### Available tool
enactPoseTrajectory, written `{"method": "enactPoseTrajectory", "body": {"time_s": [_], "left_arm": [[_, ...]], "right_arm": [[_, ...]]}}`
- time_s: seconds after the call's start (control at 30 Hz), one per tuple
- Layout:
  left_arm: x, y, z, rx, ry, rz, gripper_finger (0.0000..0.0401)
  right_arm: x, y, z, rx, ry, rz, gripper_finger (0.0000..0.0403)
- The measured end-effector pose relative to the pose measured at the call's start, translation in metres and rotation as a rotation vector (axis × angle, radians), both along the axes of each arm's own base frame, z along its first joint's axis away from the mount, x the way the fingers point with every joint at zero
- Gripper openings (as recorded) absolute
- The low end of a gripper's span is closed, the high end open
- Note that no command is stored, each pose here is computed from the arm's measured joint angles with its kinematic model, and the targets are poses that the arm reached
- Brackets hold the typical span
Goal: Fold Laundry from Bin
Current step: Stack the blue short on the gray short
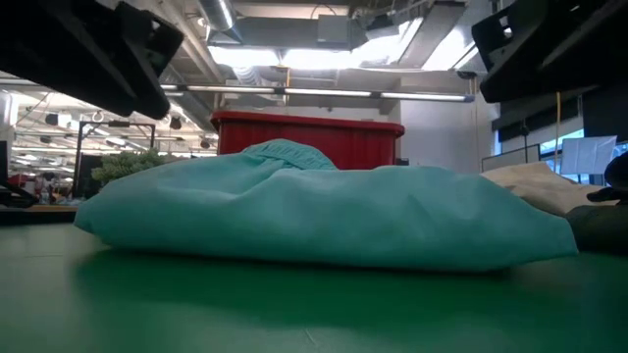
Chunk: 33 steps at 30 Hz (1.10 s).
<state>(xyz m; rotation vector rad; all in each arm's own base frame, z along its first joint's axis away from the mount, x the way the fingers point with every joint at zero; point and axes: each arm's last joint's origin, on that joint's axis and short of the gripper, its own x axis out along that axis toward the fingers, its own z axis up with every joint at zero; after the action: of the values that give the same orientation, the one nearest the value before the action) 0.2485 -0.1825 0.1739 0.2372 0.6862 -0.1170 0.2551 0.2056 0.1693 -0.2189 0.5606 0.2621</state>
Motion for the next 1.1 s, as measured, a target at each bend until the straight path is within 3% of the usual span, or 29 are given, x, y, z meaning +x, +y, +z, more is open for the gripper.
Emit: {"method": "enactPoseTrajectory", "body": {"time_s": [0.2,0.43,0.6,0.83,1.1], "left_arm": [[0.005,0.007,0.000,0.024,0.008,-0.011,0.0150],[-0.001,0.018,-0.013,0.220,0.135,-0.059,0.0183],[0.003,0.015,-0.008,0.260,0.070,-0.079,0.0185],[0.005,0.013,-0.006,0.236,0.039,-0.094,0.0185],[0.015,0.015,-0.023,0.207,0.062,-0.041,0.0185]], "right_arm": [[-0.001,0.000,-0.001,-0.033,0.013,0.030,0.0220],[0.000,-0.001,-0.014,-0.217,0.021,0.096,0.0279],[0.005,0.000,-0.037,-0.372,0.043,0.074,0.0305],[0.018,0.007,-0.044,-0.523,0.024,0.041,0.0334],[0.033,-0.003,-0.063,-0.583,0.057,-0.034,0.0339]]}}
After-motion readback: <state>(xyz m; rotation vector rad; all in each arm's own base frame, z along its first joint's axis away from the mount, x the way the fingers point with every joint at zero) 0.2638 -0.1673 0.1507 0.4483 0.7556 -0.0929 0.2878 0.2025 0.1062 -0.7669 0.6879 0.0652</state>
